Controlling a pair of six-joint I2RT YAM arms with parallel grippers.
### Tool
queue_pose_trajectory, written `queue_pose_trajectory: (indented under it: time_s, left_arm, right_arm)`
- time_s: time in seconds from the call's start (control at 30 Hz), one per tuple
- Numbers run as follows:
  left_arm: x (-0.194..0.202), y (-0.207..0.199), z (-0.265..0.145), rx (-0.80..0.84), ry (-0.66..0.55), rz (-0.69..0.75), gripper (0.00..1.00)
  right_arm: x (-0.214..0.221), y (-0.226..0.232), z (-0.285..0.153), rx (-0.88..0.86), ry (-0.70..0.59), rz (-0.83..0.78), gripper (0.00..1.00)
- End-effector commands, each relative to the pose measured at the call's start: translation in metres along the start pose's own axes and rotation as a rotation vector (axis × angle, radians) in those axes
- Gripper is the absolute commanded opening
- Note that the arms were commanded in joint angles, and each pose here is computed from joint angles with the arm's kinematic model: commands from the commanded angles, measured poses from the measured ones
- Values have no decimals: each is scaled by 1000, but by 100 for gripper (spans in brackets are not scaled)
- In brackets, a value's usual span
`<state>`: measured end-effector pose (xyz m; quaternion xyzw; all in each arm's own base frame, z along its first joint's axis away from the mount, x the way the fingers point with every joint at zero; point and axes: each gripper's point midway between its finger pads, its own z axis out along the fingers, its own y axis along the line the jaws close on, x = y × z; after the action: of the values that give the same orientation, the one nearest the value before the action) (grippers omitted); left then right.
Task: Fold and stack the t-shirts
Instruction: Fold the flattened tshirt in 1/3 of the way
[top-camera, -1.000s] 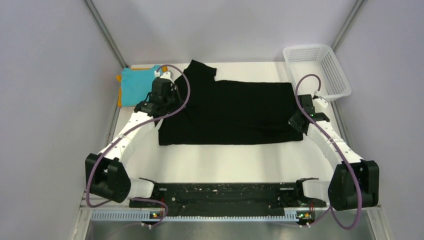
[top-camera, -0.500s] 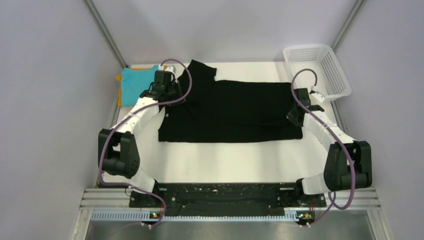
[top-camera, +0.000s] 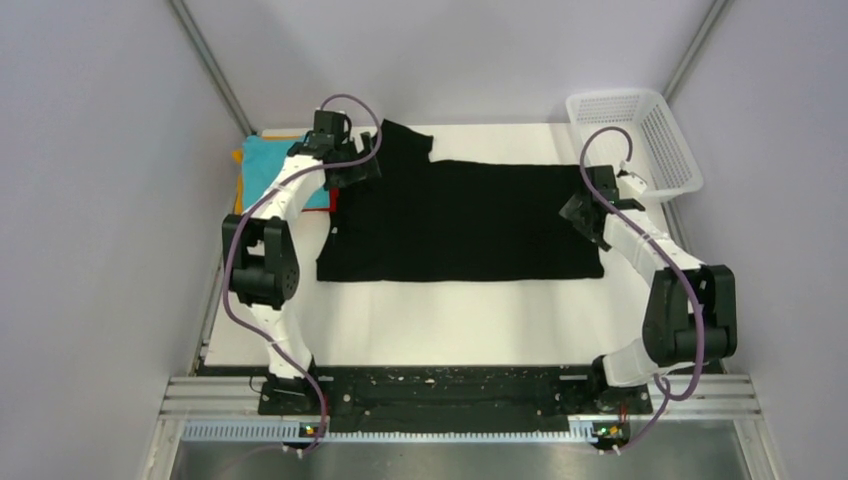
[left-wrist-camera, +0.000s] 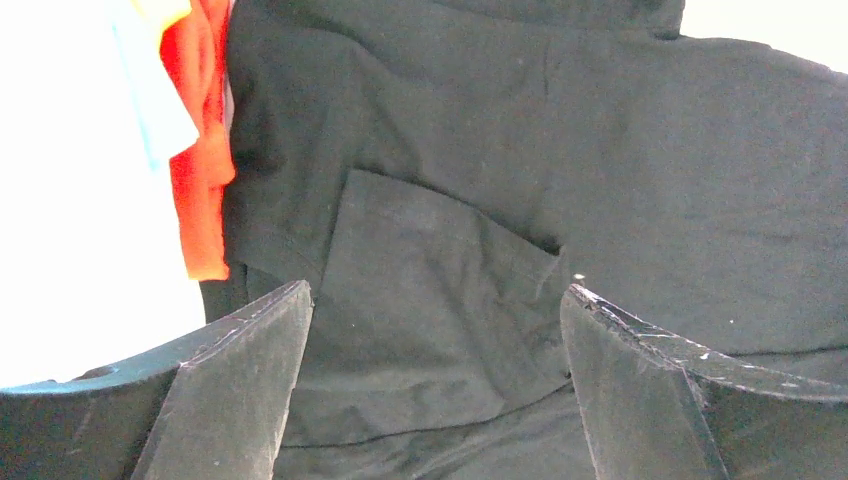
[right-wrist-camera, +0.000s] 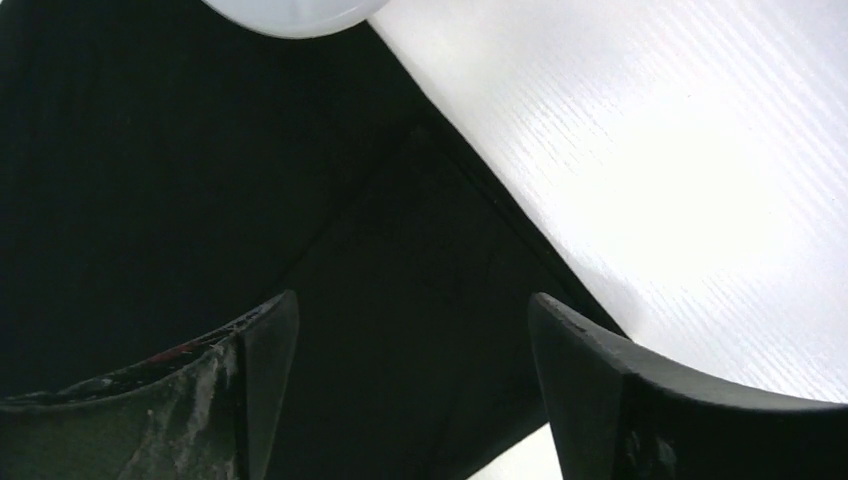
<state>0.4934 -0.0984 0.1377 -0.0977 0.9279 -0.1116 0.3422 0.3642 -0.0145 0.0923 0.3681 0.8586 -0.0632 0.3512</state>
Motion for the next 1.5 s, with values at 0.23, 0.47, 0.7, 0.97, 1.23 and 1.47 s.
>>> queue_pose_trajectory:
  time_s: [0.23, 0.47, 0.7, 0.97, 1.23, 1.47]
  left_arm:
    - [47, -38, -55, 287, 16, -57, 99]
    - [98, -22, -25, 253, 146, -112, 99]
    - [144, 4, -15, 176, 202, -153, 99]
    - [219, 27, -36, 109, 305, -236, 99]
    - [292, 56, -96, -86, 381, -341, 99]
    - [323, 50, -122, -100, 350, -399, 99]
  right_arm:
    - [25, 48, -54, -309, 12, -121, 99]
    - [70, 94, -27, -387, 115, -348, 99]
    - [116, 77, 1, -334, 231, -405, 99]
    - [155, 14, -11, -257, 329, -413, 99]
    - [181, -33, -47, -254, 404, -388, 99]
    - [198, -69, -76, -227, 449, -345, 99]
